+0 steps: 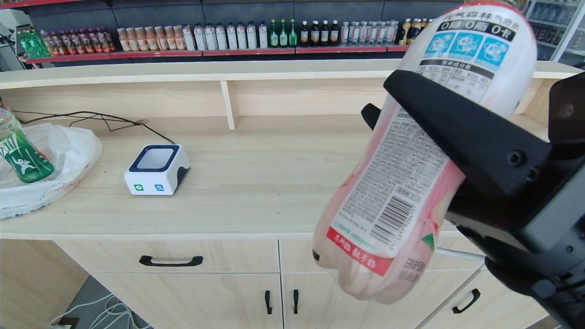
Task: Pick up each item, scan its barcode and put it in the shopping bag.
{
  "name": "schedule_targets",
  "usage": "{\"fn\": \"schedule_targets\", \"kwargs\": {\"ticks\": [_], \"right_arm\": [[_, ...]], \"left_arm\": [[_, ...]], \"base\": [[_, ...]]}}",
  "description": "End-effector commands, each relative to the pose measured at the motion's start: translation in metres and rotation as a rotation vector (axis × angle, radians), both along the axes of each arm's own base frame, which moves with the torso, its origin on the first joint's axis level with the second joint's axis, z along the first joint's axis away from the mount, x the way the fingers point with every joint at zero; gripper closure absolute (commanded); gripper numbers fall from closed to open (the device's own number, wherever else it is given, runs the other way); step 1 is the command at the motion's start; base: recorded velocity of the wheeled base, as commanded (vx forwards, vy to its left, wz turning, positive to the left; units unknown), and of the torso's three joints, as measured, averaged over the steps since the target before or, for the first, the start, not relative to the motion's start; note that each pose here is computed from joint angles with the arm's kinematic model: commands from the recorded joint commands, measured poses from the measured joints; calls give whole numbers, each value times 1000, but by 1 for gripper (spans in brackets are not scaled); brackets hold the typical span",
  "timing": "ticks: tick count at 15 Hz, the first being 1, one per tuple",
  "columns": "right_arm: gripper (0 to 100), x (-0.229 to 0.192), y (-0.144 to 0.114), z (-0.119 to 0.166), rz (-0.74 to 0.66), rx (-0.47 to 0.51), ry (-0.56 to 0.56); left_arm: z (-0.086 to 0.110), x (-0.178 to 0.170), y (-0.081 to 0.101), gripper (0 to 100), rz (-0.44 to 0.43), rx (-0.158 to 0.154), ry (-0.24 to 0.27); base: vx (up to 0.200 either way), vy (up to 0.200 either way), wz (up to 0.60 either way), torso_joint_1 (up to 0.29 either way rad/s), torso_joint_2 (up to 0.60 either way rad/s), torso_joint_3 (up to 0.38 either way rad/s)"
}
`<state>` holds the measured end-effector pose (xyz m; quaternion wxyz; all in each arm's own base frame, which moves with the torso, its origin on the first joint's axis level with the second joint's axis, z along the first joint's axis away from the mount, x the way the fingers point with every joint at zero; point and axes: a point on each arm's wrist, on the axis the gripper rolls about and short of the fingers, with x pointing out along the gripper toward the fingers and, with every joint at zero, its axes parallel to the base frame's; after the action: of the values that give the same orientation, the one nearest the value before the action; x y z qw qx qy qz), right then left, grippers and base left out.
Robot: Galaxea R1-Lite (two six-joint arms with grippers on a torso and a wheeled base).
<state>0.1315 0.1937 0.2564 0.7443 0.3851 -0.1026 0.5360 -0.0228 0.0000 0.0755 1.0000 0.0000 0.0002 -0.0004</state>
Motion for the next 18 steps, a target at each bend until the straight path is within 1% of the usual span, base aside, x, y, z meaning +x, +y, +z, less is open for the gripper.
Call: {"fn": "schedule_targets", "kwargs": {"ticks": [1,4,7,9,11,13,15,18], "right_arm": [[100,0,8,-2,24,-10,2],[100,-3,17,-6,34,-36,-9],[100,-7,20,-6,56,-38,-13],[100,-5,22,-1,56,-20,-25],[100,-2,27,6,44,-7,-62],[100,-1,29,-6,36,-70,-79],[100,-1,27,-10,26,-90,-83],[100,12,19,-14,-67,-132,-116]], "left_arm": [[0,0,0,0,-1,0,0],[0,0,0,0,1,0,0],[0,0,0,0,1,0,0],[0,0,0,0,1,-2,0],[0,0,0,0,1,0,0],[0,0,0,0,-1,0,0],[0,0,0,0,1,-2,0],[0,0,0,0,1,-2,0]], "base": [[0,0,0,0,0,0],[0,0,0,0,0,0],[0,0,0,0,0,0],[0,0,0,0,0,0],[0,0,0,0,0,0],[0,0,0,0,0,0],[0,0,0,0,0,0],[0,0,0,0,0,0]]}}
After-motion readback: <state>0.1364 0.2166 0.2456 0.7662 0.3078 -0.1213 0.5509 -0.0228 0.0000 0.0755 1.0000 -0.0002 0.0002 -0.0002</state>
